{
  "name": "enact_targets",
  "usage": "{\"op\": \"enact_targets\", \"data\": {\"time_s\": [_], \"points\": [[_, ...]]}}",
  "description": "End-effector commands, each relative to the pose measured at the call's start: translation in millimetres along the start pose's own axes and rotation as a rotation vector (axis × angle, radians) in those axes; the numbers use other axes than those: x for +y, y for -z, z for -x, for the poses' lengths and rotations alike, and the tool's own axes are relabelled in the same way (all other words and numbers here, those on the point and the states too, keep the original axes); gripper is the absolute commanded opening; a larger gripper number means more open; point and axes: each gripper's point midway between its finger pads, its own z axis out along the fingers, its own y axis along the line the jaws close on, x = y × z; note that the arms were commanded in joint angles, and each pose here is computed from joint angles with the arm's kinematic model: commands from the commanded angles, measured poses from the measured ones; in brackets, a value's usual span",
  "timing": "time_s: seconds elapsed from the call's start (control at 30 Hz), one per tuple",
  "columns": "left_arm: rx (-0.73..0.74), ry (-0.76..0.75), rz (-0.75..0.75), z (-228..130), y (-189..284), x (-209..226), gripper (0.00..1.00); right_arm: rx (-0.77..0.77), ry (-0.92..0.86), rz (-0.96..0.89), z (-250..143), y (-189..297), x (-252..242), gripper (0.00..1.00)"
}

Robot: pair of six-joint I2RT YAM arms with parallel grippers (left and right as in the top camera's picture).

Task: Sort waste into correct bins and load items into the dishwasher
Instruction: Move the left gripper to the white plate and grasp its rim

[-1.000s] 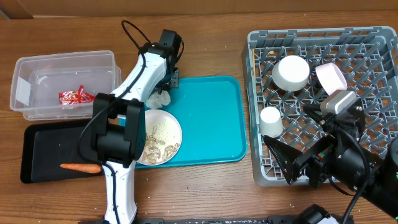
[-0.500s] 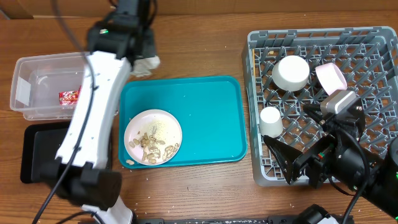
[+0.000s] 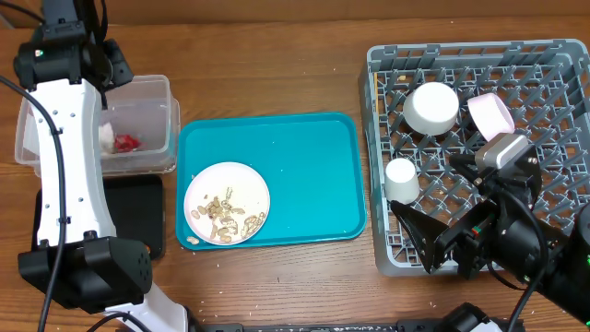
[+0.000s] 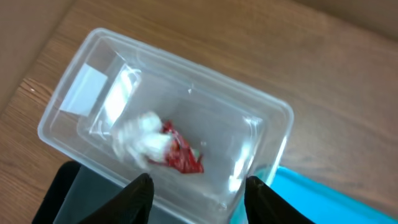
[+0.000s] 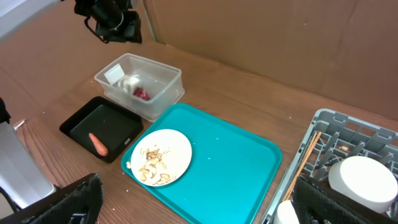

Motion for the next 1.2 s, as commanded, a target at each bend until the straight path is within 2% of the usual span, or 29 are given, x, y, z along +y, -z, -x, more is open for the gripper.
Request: {"op": "enact_targets", "data": {"time_s": [0.0,0.2,0.3,0.4,0.47,0.63,0.73,0.8,0.9,1.03,1.17], "points": [[-0.023,-0.059,-0.116,-0.6,38.0,-20.7,0.49,-0.005,0.010,0.011,1.2,1.2,2.4,1.00],[0.062,-0.181,-0.313,-52.7,104.6,-68.5,0.44,-0.005,0.010,0.011,1.2,1.2,2.4,1.00],[0.160,-0.235,-0.314,-90.9,118.6,-88.2,0.45,-0.005,0.010,0.011,1.2,1.2,2.4,1.00],[0.274,-0.269,-0.300,-131.2,122.0,-103.8,0.38,-0.005,0.010,0.011,1.2,1.2,2.4,1.00],[0.345,-0.282,-0.282,-160.2,119.0,-115.9,0.38,-0.005,0.010,0.011,1.2,1.2,2.4,1.00],[0.446,-0.346,-0.189,-239.2,91.7,-143.3,0.36,-0.005,0.010,0.011,1.2,1.2,2.4,1.00],[0.437,-0.409,-0.209,-284.9,68.6,-170.8,0.30,-0.005,0.010,0.011,1.2,1.2,2.4,1.00],[0.397,-0.376,-0.140,-312.9,42.3,-176.7,0.28,-0.005,0.010,0.011,1.2,1.2,2.4,1.00],[0.382,-0.334,-0.072,-331.7,17.2,-175.7,0.29,-0.005,0.010,0.011,1.2,1.2,2.4,1.00],[0.361,-0.277,0.045,-338.9,-12.5,-166.2,0.27,-0.005,0.010,0.011,1.2,1.2,2.4,1.00],[0.379,-0.281,0.076,-350.8,-42.0,-172.8,0.25,-0.005,0.010,0.011,1.2,1.2,2.4,1.00]]}}
